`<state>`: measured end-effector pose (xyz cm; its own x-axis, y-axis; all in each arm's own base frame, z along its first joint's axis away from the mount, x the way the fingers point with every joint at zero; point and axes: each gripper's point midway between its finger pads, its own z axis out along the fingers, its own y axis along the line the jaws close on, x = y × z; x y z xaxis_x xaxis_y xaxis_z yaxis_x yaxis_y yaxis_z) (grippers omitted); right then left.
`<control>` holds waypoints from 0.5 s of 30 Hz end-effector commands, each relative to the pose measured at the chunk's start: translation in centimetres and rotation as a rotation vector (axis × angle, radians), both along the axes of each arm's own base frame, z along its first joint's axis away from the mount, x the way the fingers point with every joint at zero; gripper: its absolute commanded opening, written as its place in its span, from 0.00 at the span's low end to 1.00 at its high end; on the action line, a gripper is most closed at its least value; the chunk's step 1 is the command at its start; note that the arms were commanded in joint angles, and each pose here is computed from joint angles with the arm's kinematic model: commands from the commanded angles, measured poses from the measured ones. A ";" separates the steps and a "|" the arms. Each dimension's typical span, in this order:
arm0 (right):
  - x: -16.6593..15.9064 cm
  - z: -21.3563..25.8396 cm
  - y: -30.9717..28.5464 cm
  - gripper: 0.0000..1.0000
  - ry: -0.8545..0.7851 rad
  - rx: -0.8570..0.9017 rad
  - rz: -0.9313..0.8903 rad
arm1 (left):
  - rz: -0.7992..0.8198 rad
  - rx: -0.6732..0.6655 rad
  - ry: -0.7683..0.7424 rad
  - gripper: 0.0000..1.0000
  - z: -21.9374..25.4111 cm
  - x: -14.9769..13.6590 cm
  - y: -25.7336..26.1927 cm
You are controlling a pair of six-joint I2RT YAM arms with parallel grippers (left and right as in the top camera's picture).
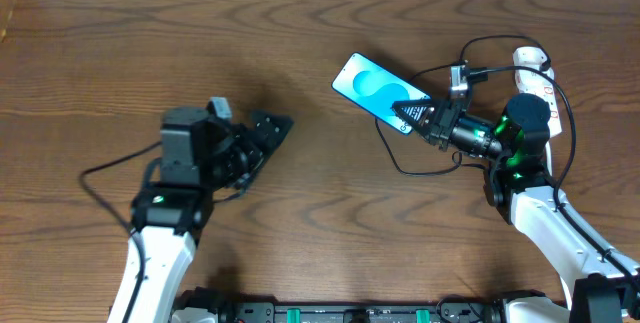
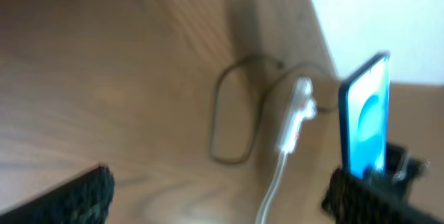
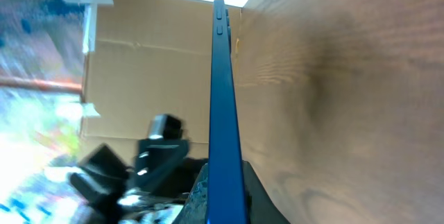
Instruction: Plug charger to phone and switch on socket
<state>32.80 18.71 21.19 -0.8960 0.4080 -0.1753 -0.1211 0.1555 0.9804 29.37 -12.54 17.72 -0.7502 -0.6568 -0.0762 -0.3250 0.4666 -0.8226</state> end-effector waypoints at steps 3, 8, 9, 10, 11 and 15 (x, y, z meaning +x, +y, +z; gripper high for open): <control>0.0 0.6 0.7 0.01 0.203 0.107 -0.031 | 0.051 -0.231 0.111 0.98 0.2 1.8 -3.9; -0.2 0.4 2.1 0.01 0.299 0.144 -0.047 | 0.000 -0.321 0.019 0.98 2.2 3.7 -7.0; -0.4 0.4 2.4 0.01 0.321 0.153 -0.043 | -0.015 -0.328 -0.005 0.98 2.6 3.9 -7.4; -0.6 0.3 2.7 0.01 0.359 0.166 -0.037 | -0.027 -0.335 -0.026 0.98 2.9 4.1 -7.8; -0.8 0.2 2.9 0.01 0.395 0.178 -0.033 | -0.039 -0.340 -0.041 0.98 3.1 4.1 -8.2; -1.4 -0.3 3.8 0.01 0.507 0.205 -0.023 | -0.048 -0.342 -0.050 0.98 3.2 4.1 -8.6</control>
